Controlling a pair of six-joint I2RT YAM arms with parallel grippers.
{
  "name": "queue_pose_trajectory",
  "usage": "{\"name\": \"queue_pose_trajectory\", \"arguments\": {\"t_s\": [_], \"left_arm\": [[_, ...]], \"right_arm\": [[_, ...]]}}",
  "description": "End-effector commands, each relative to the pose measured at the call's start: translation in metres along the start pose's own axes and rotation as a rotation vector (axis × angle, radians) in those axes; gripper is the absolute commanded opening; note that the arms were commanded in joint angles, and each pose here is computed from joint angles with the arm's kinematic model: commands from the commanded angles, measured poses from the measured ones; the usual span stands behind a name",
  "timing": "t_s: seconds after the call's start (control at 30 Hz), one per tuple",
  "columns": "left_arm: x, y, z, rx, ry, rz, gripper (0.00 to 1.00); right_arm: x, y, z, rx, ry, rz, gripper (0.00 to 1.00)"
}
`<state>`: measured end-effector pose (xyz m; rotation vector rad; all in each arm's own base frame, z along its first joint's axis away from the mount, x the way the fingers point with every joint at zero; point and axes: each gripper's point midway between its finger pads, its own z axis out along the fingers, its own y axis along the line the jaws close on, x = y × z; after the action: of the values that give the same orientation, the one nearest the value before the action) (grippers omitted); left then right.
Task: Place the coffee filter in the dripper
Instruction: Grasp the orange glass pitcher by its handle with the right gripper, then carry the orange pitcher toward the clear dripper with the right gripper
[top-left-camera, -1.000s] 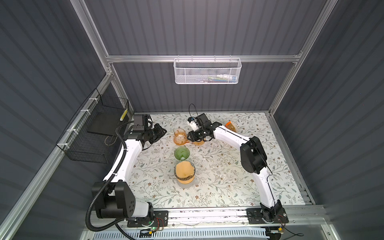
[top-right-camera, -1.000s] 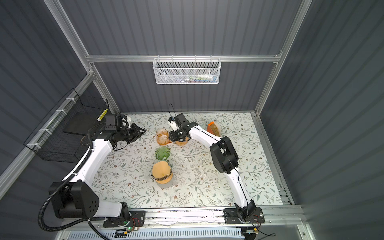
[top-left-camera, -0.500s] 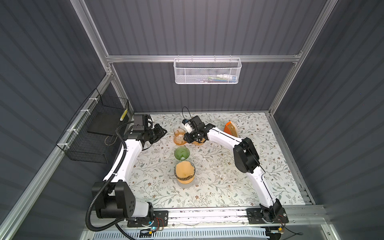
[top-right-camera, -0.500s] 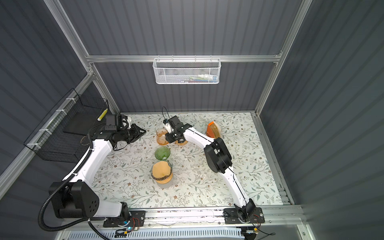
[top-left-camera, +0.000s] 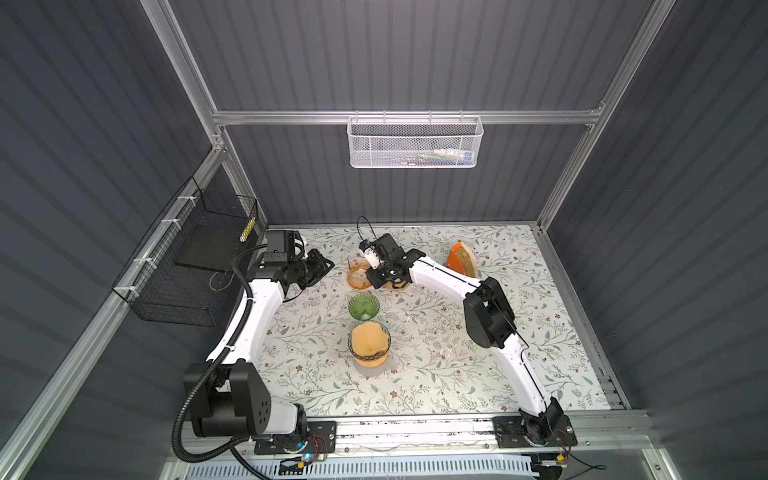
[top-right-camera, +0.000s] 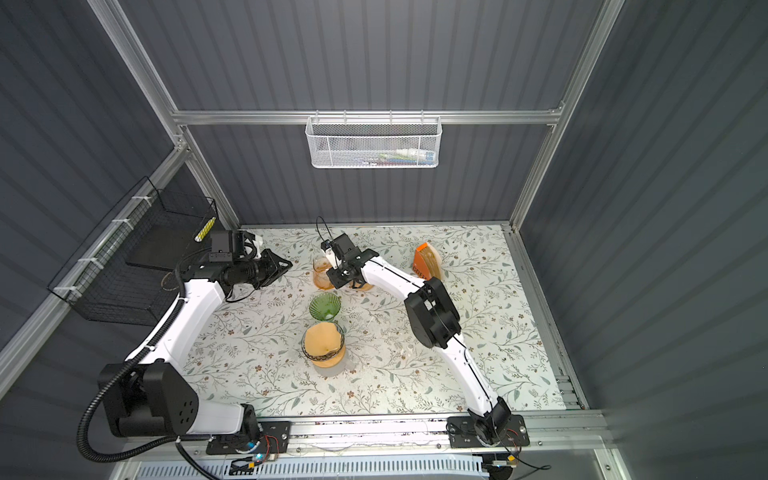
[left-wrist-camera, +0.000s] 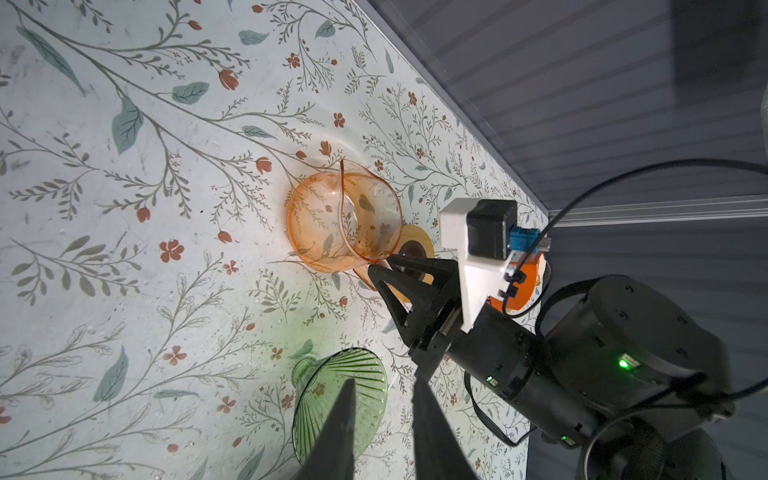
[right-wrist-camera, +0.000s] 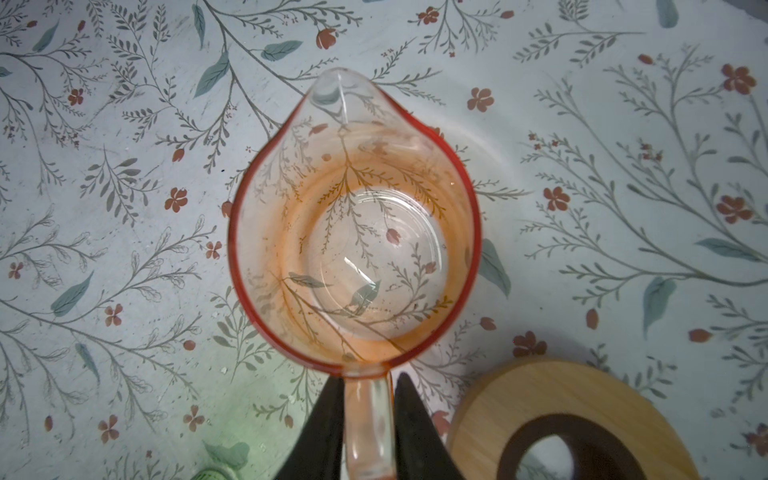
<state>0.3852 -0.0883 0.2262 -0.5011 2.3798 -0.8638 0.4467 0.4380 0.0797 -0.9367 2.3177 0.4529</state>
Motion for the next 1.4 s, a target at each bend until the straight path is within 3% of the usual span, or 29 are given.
{"name": "queue_pose_trajectory", "arguments": {"t_s": [0.0,0.27,0.6,0.73,1.0,1.37], "left_arm": [[0.005,-0.002,-0.009,0.018,0.002,0.013,0.25],[0.006,0.0,-0.011,0.023,0.0,0.01,0.26],[0.005,-0.002,-0.014,0.033,-0.004,0.012,0.25],[0.004,-0.004,-0.015,0.037,-0.009,0.014,0.25],[-0.001,-0.008,-0.029,0.01,-0.041,0.07,0.25],[0.0,-0.017,-0.048,0.017,-0.073,0.134,0.26]], "right_arm": [[0.012,-0.005,0.013,0.027,0.037,-0.015,0.25],[0.017,-0.005,0.014,0.048,0.057,-0.035,0.25],[0.014,0.001,0.011,0.071,0.052,-0.077,0.01],[0.006,0.003,0.0,0.083,0.032,-0.097,0.0],[-0.018,0.005,-0.044,0.099,-0.047,-0.085,0.0],[-0.039,0.01,-0.134,0.114,-0.155,-0.047,0.0]]}}
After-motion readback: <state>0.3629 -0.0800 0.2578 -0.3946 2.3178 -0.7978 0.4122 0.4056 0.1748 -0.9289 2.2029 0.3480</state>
